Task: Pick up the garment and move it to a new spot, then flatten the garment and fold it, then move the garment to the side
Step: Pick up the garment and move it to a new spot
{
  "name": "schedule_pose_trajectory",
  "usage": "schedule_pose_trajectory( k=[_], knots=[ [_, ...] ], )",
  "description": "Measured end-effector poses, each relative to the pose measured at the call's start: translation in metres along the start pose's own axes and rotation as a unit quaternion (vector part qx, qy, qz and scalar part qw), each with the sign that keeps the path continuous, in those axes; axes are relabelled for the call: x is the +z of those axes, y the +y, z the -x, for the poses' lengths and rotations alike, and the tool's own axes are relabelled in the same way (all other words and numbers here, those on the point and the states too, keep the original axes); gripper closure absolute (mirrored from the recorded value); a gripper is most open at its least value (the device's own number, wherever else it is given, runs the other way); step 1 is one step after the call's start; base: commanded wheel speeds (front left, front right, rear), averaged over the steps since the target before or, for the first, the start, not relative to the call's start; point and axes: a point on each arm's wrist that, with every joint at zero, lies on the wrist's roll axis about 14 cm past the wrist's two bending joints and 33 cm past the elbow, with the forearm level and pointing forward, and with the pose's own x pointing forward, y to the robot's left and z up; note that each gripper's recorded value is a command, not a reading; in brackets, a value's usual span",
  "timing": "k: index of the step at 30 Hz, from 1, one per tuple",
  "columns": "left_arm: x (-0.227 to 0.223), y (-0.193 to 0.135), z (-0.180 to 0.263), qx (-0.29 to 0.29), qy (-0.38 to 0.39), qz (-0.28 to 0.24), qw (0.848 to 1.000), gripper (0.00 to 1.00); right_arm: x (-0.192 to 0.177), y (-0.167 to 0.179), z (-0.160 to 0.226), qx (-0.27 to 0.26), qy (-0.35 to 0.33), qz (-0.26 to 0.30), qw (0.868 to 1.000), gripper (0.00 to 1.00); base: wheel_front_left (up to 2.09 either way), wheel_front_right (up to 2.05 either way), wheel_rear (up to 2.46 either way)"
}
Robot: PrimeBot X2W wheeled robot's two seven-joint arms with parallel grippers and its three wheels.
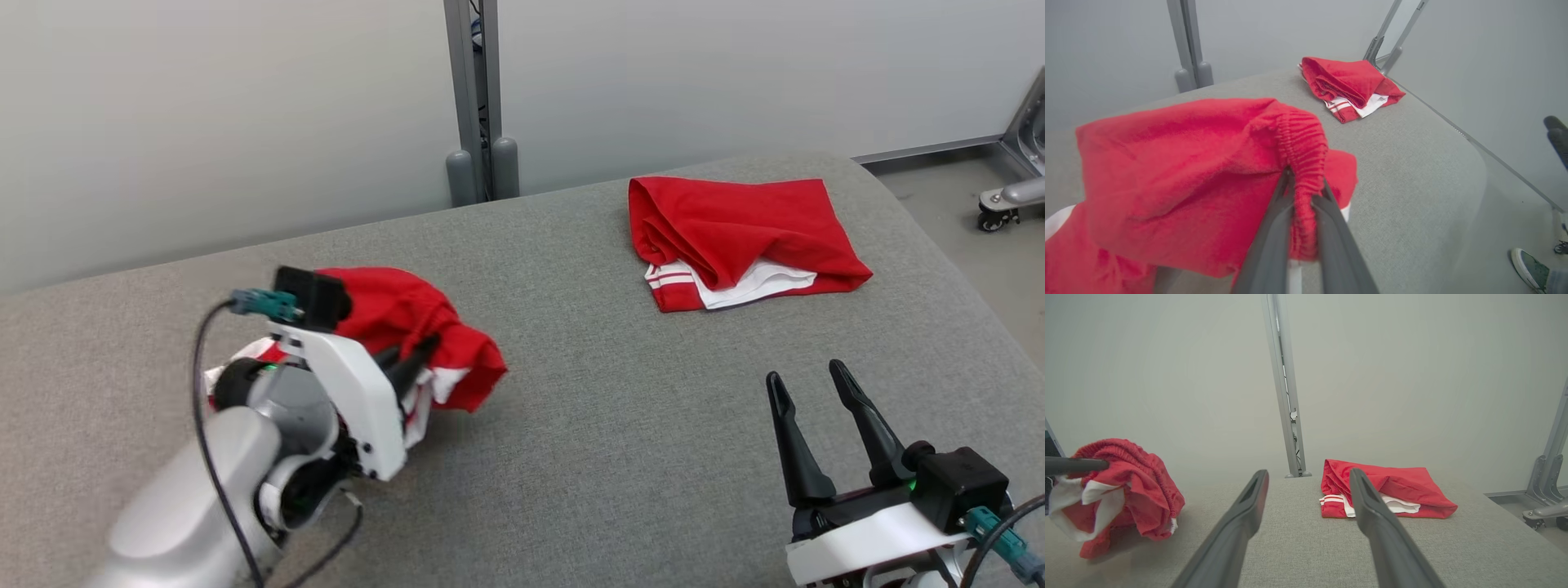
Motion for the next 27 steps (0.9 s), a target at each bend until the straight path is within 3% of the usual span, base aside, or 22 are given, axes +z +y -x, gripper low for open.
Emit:
schedule_pose_trajectory(
  k=[5,14,15,16,17,18,27],
  knots=[
    [-0.041,-0.045,-0.023,-0.037,0.019,0.008,0.999,1.00,-0.002,-0.002,0.001,-0.004,0.004,-0.001,1.000,0.00,0.00,0.00,0.00],
    [-0.067,-0.079,-0.053,-0.066,0.001,0.009,0.998,1.00,-0.004,-0.005,0.000,-0.008,0.008,0.002,1.000,0.00,0.00,0.00,0.00],
    [-0.067,-0.079,-0.055,-0.066,-0.004,0.006,0.998,0.91,-0.004,-0.005,0.000,-0.008,0.007,0.002,1.000,0.00,0.00,0.00,0.00],
    [-0.070,-0.078,-0.057,-0.065,0.000,0.006,0.998,0.71,-0.004,-0.005,0.000,-0.009,0.008,0.002,1.000,0.00,0.00,0.00,0.00],
    [-0.076,-0.076,-0.058,-0.061,0.007,0.010,0.998,0.21,-0.005,-0.005,0.000,-0.009,0.009,0.002,1.000,0.00,0.00,0.00,0.00],
    [-0.080,-0.077,-0.059,-0.062,0.010,0.011,0.998,0.00,-0.005,-0.006,0.001,-0.010,0.010,0.002,1.000,0.00,0.00,0.00,0.00],
    [-0.067,-0.073,-0.057,-0.059,-0.023,-0.006,0.998,0.00,-0.004,-0.008,-0.002,-0.008,0.008,0.005,1.000,0.00,0.00,0.00,0.00]
  ],
)
